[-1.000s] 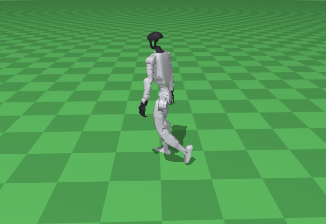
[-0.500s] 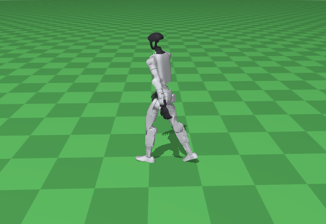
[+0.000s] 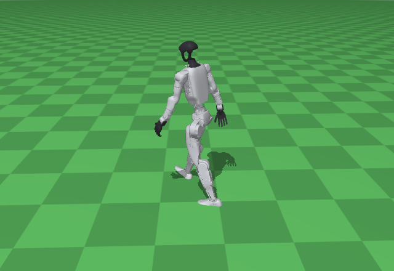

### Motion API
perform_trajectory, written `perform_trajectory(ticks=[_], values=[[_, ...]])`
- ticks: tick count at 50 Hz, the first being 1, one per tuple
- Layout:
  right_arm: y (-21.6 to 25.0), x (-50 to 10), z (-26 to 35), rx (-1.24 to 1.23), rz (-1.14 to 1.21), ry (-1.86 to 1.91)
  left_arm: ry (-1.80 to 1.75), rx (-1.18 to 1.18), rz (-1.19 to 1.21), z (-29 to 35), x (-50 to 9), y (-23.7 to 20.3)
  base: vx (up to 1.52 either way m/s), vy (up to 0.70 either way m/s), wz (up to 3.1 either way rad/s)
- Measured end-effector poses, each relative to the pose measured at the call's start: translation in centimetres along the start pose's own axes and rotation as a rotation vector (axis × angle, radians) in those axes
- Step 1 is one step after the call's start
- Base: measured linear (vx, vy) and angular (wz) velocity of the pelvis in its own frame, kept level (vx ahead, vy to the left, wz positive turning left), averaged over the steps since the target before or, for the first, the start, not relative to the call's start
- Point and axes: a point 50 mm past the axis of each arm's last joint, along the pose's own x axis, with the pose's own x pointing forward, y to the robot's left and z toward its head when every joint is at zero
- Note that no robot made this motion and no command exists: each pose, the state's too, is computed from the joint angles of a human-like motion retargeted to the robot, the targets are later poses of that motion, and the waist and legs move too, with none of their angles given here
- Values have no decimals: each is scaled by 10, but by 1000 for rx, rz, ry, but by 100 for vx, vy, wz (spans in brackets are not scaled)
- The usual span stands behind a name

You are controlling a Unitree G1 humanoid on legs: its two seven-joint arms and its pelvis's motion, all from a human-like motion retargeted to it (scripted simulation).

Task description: Walk

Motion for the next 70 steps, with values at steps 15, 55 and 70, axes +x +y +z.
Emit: perform_trajectory(ticks=[15,55,70], values=[[0,4,98,-87,-23,-254,430,-9,-148,-128,-58,-62,80,0,59],[19,2,12,-56,42,-80,301,5,-124,-79,-27,-46,67,8,-18],[16,4,21,-42,40,-80,138,48,-113,-43,-12,-44,70,-9,31]])
